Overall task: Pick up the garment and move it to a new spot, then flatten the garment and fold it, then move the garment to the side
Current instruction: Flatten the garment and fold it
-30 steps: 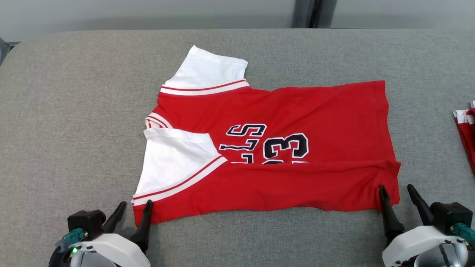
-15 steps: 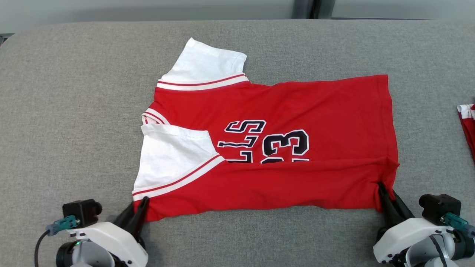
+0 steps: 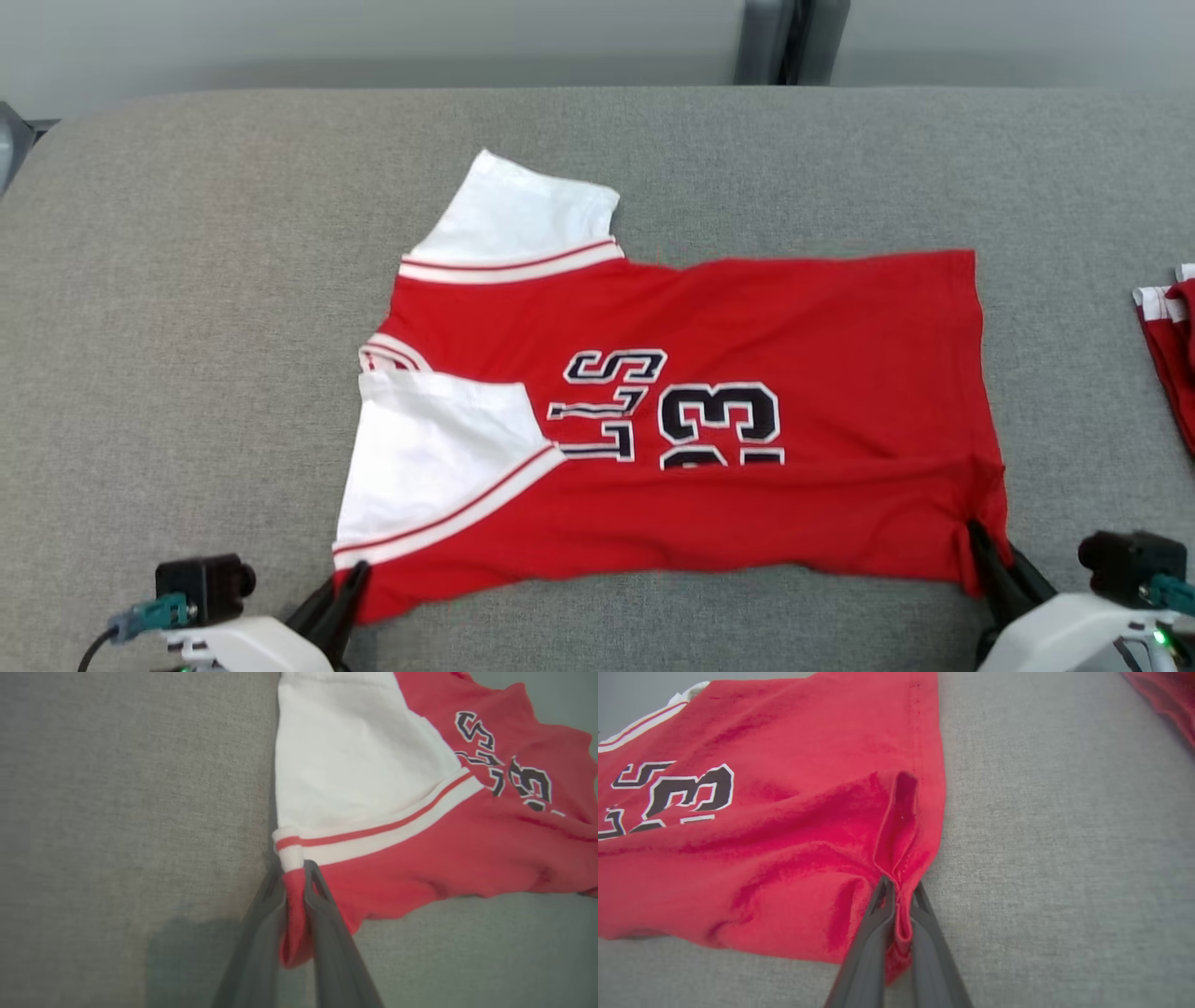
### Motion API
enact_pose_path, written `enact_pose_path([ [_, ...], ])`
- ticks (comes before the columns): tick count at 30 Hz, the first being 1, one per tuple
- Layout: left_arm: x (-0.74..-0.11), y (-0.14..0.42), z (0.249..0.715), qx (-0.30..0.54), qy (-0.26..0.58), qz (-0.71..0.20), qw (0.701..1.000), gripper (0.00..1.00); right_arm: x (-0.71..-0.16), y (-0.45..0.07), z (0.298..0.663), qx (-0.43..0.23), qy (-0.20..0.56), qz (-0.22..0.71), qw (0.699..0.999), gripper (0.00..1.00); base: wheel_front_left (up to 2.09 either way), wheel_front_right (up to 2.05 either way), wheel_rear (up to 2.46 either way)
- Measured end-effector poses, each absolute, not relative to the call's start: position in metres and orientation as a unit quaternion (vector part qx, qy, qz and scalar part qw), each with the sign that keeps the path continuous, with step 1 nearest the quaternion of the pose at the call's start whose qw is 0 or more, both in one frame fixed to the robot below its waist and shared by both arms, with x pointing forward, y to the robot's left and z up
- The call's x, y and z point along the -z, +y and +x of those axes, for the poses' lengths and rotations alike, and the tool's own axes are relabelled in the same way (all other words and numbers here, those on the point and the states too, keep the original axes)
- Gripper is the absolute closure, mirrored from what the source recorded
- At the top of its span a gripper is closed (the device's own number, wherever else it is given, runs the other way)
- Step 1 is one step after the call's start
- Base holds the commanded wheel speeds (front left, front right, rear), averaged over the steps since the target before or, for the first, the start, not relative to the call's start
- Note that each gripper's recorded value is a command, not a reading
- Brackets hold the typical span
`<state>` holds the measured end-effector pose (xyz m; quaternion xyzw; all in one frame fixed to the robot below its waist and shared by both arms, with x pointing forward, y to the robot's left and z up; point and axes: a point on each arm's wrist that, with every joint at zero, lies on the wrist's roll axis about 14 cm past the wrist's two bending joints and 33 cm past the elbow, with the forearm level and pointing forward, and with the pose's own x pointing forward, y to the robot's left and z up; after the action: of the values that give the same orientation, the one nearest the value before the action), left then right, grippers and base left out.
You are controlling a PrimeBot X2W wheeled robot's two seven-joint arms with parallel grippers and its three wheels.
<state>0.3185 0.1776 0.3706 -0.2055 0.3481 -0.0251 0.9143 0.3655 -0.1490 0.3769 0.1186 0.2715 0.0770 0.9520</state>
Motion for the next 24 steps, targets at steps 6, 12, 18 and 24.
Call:
enact_pose_path([
  [6, -0.375, 0.176, 0.29, 0.016, 0.366, -0.219, 0.904, 1.0, -0.374, -0.163, 0.336, -0.059, 0.303, 0.119, 0.944, 1.0, 0.0, 0.0, 0.0],
  [12, -0.378, 0.176, 0.285, 0.009, 0.362, -0.223, 0.905, 0.0, -0.374, -0.163, 0.325, -0.055, 0.313, 0.128, 0.94, 0.2, 0.0, 0.0, 0.0],
  [18, -0.392, 0.19, 0.302, -0.023, 0.297, -0.205, 0.932, 0.0, -0.393, -0.176, 0.34, -0.034, 0.251, 0.129, 0.959, 0.0, 0.0, 0.0, 0.0],
  [24, -0.439, 0.204, 0.343, -0.036, 0.163, -0.169, 0.971, 0.0, -0.451, -0.186, 0.372, -0.023, 0.113, 0.109, 0.987, 0.0, 0.0, 0.0, 0.0],
])
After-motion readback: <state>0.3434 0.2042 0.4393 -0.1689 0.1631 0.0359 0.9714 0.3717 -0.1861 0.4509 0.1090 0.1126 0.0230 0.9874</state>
